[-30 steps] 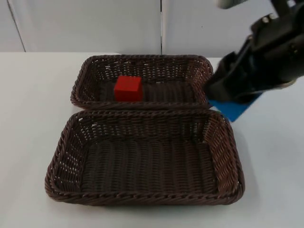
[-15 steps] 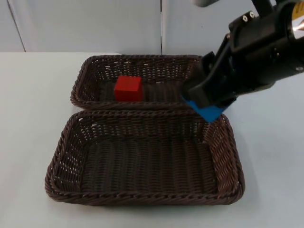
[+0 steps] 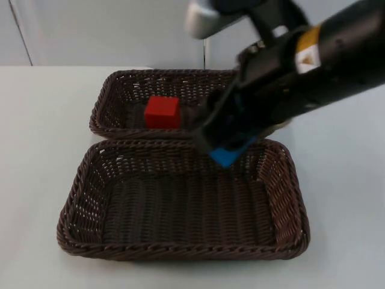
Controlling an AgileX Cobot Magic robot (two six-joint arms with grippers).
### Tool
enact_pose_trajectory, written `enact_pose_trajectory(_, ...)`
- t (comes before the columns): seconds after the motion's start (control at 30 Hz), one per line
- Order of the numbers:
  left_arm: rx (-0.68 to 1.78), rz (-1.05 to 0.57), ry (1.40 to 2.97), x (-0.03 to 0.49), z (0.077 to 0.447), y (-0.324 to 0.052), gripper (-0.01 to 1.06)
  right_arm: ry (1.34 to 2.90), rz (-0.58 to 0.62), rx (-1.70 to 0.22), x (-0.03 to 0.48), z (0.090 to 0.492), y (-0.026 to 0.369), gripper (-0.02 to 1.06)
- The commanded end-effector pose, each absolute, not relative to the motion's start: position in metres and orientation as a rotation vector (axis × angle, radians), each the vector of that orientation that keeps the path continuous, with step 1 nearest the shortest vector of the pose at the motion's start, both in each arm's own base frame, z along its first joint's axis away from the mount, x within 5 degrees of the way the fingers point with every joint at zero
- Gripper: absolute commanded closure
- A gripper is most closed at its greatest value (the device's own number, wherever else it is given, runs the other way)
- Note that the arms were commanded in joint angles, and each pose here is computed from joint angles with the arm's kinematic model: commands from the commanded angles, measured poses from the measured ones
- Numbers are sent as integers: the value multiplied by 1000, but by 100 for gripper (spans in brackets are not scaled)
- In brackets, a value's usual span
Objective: Pick up one cube with the left hand and place it into the upper basket. Pick up one cube with the right hand and place it into the lower basket.
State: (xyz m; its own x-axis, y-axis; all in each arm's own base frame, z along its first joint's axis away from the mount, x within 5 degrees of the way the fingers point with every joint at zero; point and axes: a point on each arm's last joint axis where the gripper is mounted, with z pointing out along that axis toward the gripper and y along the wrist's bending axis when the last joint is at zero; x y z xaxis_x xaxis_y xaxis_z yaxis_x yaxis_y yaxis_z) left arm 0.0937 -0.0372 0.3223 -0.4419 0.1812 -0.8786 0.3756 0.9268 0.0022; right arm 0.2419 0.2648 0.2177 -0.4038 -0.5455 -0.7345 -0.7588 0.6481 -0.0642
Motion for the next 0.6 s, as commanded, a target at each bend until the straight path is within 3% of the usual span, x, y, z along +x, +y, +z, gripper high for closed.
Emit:
enact_pose_trajectory(0.0,391,-250,2035,93,322,-38,0,2086,377,-1030,246,217,281,105)
enact_pose_trajectory(0.2,391,-250,2035,93,322,-38,0,2121,366,-1065,263,187,309,105)
enact_pose_trajectory(0.57,392,-248,2035,93,322,-38,0,2172,356,-1101,272,129,322,105)
